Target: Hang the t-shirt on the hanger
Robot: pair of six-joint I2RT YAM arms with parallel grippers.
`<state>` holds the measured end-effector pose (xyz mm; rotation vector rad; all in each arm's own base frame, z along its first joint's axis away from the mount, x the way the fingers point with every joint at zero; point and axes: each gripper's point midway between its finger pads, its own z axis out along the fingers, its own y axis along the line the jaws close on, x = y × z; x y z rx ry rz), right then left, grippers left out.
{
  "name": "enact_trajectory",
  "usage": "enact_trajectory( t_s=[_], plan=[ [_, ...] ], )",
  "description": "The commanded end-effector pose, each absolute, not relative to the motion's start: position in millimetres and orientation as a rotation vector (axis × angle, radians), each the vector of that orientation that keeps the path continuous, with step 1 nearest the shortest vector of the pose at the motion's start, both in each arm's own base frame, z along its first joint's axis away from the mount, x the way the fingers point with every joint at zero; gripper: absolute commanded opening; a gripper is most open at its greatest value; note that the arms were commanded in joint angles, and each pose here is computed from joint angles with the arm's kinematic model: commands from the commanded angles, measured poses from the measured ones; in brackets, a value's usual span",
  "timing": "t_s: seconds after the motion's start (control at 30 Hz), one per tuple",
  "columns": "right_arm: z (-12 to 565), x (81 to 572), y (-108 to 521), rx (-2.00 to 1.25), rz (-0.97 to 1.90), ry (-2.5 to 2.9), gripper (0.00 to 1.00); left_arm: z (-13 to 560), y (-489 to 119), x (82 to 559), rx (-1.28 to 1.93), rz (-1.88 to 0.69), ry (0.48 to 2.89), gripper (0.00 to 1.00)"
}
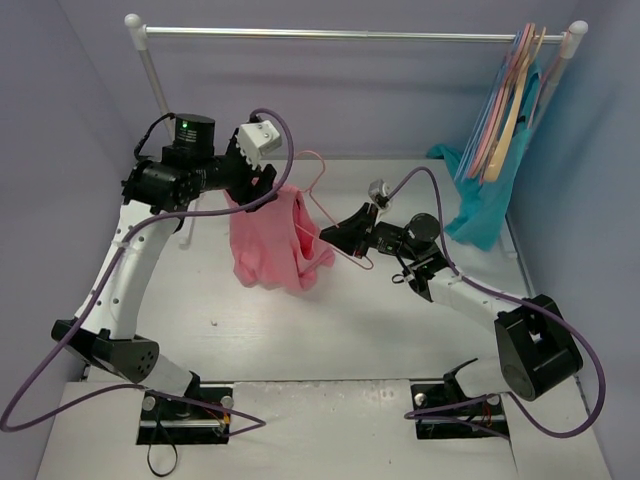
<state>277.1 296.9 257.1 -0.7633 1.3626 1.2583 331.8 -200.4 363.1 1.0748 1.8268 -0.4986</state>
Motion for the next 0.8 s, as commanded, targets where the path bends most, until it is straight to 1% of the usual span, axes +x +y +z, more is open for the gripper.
enact_trajectory(
  t_s=[0.0,0.17,0.33,0.77],
  plan=[
    [309.7,273.0,301.4,-0.835,1.221,1.148,0.00,405.8,-190.2,329.4,1.062,-0.399,1.671,0.59],
    [312.4,272.2,301.8,-0.840,1.226,1.149,0.00,398.9,-192.6,341.2,1.082,-0.381,1.674,0.59],
    [314.7,269.7,300.9,-0.846,1.226,1.148,0.00,389.9,-200.8,341.0,1.127,-0.429,1.667,0.59],
    [317.1,264.0,301.4,-0.880,1.238,1.146,0.00,370.9,-207.6,353.9,1.188,-0.431,1.664,0.59]
  ],
)
